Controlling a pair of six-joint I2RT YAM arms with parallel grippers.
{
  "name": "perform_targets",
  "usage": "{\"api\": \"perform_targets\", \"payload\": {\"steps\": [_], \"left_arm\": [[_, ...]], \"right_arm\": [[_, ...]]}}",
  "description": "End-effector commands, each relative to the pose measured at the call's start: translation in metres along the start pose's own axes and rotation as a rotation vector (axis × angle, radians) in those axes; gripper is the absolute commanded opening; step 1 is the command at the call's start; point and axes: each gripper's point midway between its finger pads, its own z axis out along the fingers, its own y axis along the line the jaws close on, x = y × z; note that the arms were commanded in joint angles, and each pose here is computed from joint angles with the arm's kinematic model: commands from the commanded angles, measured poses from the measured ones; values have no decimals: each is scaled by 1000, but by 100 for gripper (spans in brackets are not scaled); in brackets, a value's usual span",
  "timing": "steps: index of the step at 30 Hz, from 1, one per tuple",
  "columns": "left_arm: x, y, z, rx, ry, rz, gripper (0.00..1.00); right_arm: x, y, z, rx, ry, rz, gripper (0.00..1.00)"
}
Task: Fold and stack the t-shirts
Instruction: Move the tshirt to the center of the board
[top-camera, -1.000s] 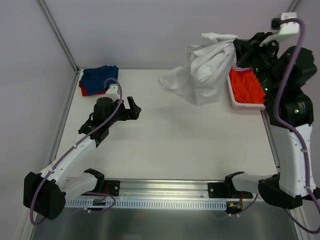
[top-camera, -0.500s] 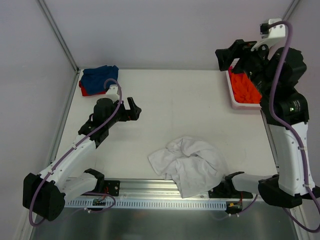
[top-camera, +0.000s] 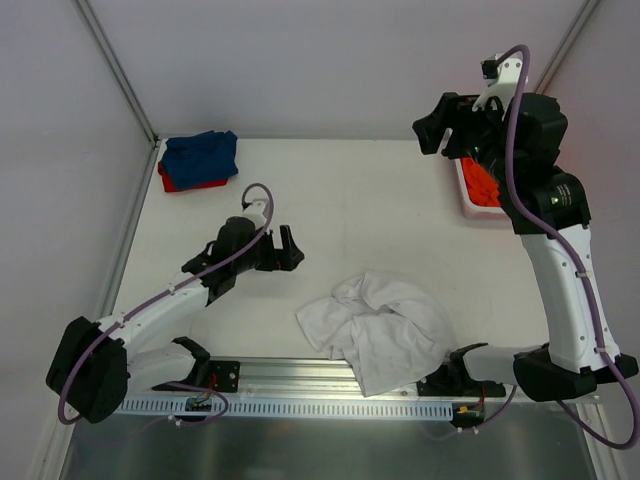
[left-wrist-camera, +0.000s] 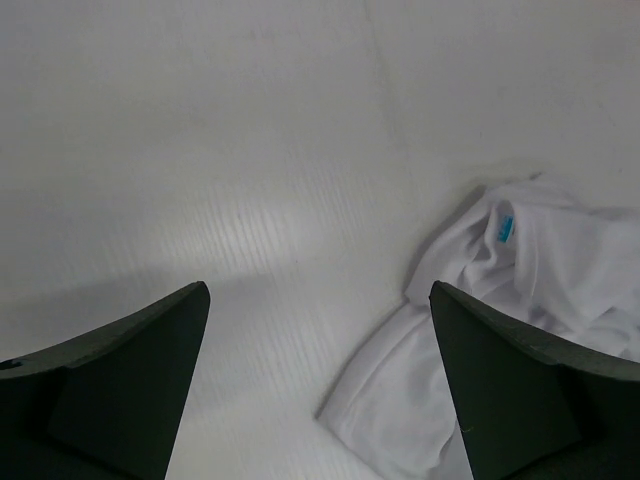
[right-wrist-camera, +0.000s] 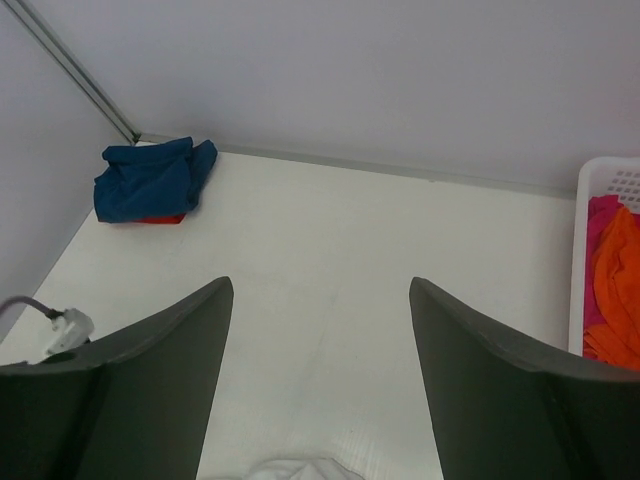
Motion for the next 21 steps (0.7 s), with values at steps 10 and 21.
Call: {"api": "perform_targets", "payload": {"steps": [10,21], "left_arm": [[101,-58,17,137,208,5,86],[95,-104,45,232,159,134,84]], "right_arm": [[6,-13,25,62,39,31,75],[19,-9,31,32,78,41,74]]}}
